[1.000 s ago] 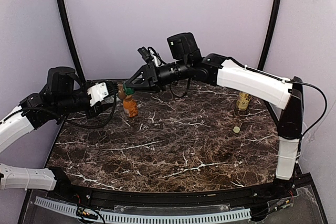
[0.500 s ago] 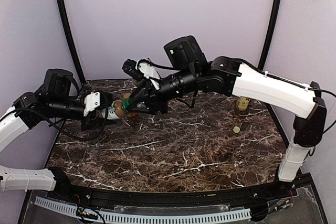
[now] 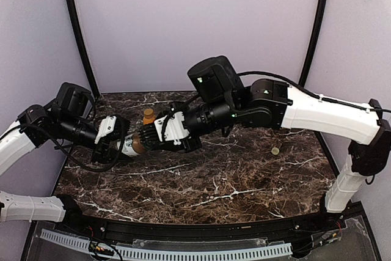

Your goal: Unscrew the bottle caps

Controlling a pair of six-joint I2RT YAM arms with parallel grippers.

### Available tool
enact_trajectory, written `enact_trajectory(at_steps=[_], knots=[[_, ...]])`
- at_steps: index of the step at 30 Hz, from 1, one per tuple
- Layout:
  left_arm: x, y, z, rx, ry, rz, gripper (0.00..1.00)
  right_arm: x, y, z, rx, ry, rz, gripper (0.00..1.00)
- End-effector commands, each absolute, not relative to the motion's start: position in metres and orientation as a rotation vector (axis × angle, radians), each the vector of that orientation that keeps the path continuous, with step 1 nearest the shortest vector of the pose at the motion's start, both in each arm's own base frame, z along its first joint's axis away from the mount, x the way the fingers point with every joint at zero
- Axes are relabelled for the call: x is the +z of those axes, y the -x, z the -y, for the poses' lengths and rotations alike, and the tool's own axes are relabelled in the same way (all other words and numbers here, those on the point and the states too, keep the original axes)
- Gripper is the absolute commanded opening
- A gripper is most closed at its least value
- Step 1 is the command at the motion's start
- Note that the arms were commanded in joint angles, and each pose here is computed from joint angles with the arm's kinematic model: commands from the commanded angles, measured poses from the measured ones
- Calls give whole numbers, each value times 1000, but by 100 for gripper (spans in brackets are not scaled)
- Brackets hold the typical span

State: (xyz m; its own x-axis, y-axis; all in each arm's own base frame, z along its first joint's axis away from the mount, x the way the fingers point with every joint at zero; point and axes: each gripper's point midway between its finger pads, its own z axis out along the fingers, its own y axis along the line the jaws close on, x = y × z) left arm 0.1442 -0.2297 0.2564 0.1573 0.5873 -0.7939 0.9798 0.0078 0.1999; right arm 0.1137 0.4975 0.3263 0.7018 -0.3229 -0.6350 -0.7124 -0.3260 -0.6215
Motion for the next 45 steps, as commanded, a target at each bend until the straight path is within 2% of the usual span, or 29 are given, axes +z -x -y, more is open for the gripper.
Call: enact_trajectory(at_steps=[1, 3, 5, 7, 8, 9, 11, 13, 31, 34, 36, 38, 41, 45], knots=[[255, -131, 231, -736, -1690, -1525, 11, 354, -119, -505, 338, 1853, -637, 0], [256, -133, 231, -729, -1686, -1525, 11, 351, -119, -507, 329, 1853, -641, 0], [257, -133, 231, -724, -1685, -1521, 11, 351, -122, -508, 318, 1843, -651, 25], [258, -133, 231, -723, -1684, -1519, 11, 350, -123, -510, 320, 1835, -670, 41], [258, -132, 231, -723, -1684, -1517, 11, 350, -123, -510, 325, 1832, -679, 40], [258, -132, 231, -724, -1684, -1517, 11, 351, -124, -510, 328, 1829, -683, 32], [259, -132, 231, -725, -1684, -1514, 11, 352, -124, -511, 331, 1823, -691, 11], [259, -132, 231, -726, -1683, -1512, 11, 353, -124, -511, 332, 1820, -691, 0], [255, -125, 228, -749, -1694, -1516, 6, 382, -123, -465, 284, 1666, -604, 0], [256, -130, 228, -731, -1670, -1530, 6, 389, -149, -458, 339, 1579, -798, 0], [259, -140, 227, -691, -1618, -1550, 6, 394, -186, -443, 392, 1456, -1041, 0], [265, -155, 226, -645, -1537, -1574, 6, 384, -231, -418, 439, 1307, -1361, 0], [275, -178, 222, -575, -1417, -1587, 7, 333, -292, -364, 410, 1024, -1872, 0], [278, -188, 217, -546, -1354, -1604, 9, 224, -311, -299, 292, 768, -2415, 0]])
